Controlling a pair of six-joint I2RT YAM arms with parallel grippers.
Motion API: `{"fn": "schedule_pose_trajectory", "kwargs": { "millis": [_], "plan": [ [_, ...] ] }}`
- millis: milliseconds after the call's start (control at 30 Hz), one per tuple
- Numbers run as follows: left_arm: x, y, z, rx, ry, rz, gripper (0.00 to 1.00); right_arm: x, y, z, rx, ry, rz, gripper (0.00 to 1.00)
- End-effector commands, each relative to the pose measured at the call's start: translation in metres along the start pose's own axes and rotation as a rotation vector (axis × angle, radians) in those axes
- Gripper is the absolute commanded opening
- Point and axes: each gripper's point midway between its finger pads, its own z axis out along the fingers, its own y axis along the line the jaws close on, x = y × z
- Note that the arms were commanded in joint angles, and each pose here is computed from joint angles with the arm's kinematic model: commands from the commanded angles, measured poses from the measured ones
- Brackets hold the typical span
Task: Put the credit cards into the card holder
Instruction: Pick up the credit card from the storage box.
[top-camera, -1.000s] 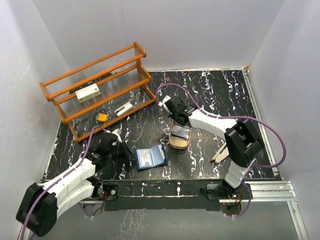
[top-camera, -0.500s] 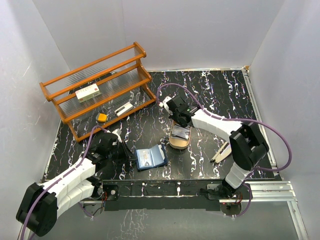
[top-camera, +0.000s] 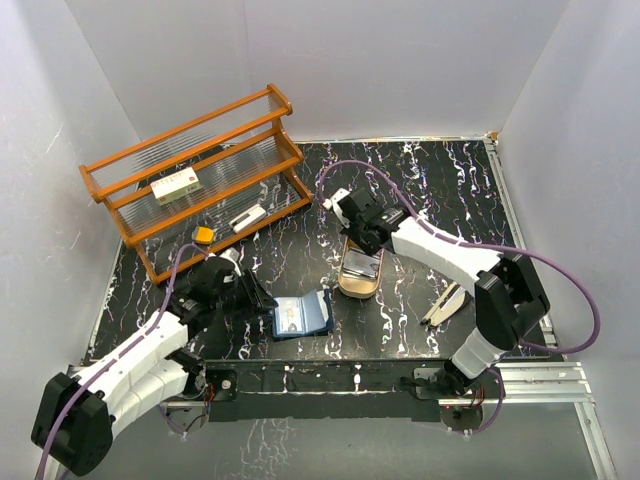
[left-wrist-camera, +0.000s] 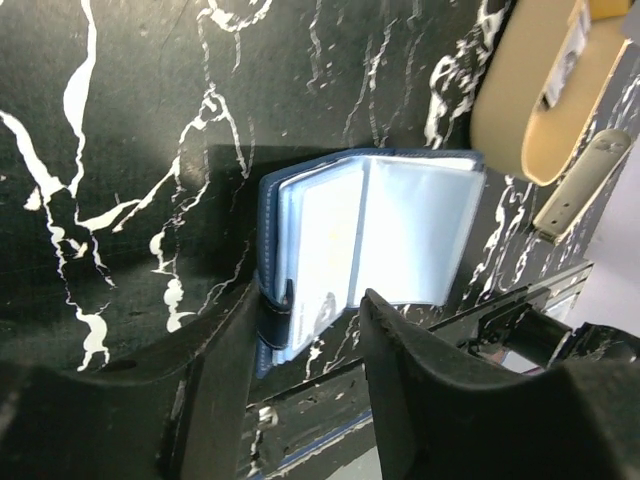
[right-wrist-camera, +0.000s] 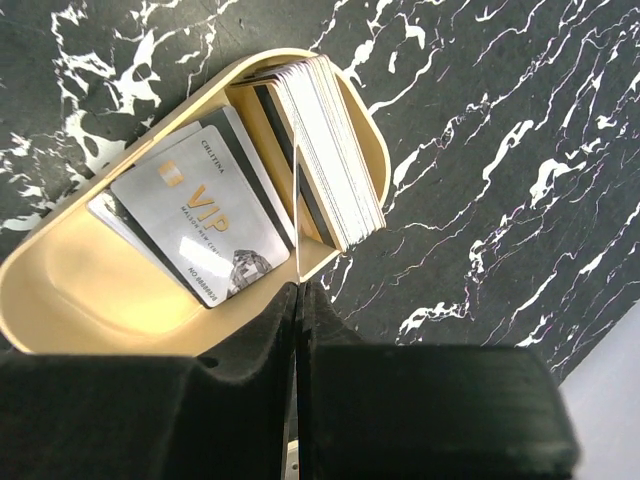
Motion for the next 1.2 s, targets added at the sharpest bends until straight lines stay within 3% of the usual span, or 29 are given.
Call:
{"fn": "schedule_pose_trajectory", "kwargs": {
  "millis": [0,300,567,700,967,1167],
  "plan": [
    [-0.02,-0.02,-0.016,0.007,-0.06,-0.003,0.45,-0.035,-0.011,-0.041,-0.003,-0.134,0.112,0.0],
    [-0.036,-0.063,-0.036,0.118,-0.082,0.012,0.51,-0.051,0.007,-0.089,-0.143,-0.26,0.209,0.0],
    [-0.043,-0.116,-0.053,0.366,-0.091,0.022,0.58,-0.071,0.054,-0.133,-0.452,-0.425,0.295,0.0],
    [-0.043,-0.136,-0.063,0.474,-0.09,0.035,0.66,-0.08,0.073,-0.158,-0.6,-0.516,0.346,0.0],
    [-0.051,-0.166,-0.089,0.629,-0.132,0.025,0.68,-0.094,0.101,-0.197,-0.859,-0.633,0.445,0.0],
    [-0.057,-0.183,-0.103,0.715,-0.16,0.032,0.68,-0.1,0.105,-0.213,-0.941,-0.701,0.494,0.0]
  ]
}}
